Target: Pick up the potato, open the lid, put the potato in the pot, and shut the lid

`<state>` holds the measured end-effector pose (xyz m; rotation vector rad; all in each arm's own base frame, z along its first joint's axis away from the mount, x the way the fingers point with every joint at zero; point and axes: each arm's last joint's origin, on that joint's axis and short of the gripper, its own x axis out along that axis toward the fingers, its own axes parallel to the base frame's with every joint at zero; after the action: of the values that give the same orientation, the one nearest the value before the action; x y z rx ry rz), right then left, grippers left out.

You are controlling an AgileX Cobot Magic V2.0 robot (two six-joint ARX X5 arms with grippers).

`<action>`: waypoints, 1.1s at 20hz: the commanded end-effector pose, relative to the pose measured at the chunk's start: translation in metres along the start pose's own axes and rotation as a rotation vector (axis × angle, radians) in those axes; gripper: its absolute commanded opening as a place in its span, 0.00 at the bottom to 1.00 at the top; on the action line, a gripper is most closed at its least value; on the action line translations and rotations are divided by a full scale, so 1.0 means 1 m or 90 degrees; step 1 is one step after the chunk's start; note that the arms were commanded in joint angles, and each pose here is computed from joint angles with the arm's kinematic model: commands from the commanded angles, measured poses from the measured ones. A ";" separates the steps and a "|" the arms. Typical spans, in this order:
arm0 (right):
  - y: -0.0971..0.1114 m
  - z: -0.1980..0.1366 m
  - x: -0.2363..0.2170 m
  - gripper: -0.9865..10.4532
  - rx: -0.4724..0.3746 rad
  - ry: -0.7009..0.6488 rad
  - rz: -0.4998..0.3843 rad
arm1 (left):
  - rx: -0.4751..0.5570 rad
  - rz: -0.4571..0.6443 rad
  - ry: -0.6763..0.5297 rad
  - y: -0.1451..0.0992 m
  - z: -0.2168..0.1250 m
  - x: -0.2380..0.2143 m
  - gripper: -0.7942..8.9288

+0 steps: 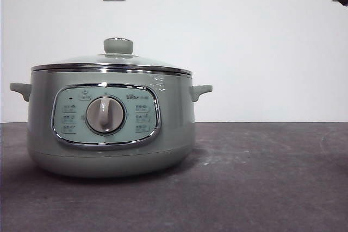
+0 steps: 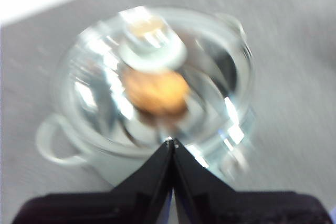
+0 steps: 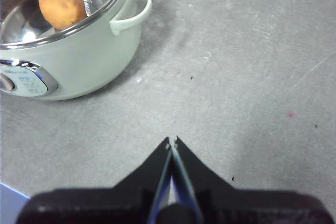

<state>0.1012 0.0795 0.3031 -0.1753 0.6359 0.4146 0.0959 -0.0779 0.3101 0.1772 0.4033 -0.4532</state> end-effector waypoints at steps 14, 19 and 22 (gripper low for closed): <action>0.000 -0.001 0.001 0.09 0.006 0.000 -0.001 | -0.124 0.168 -0.154 0.047 -0.150 0.039 0.08; 0.000 -0.001 0.001 0.09 0.006 0.000 -0.001 | -0.131 0.173 -0.130 0.045 -0.167 0.044 0.08; 0.000 -0.001 0.001 0.09 0.006 0.000 -0.001 | -0.130 0.173 -0.134 0.045 -0.166 0.044 0.08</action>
<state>0.1011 0.0793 0.3032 -0.1748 0.6349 0.4147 0.0960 -0.0127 0.1496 -0.0256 0.1997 -0.1564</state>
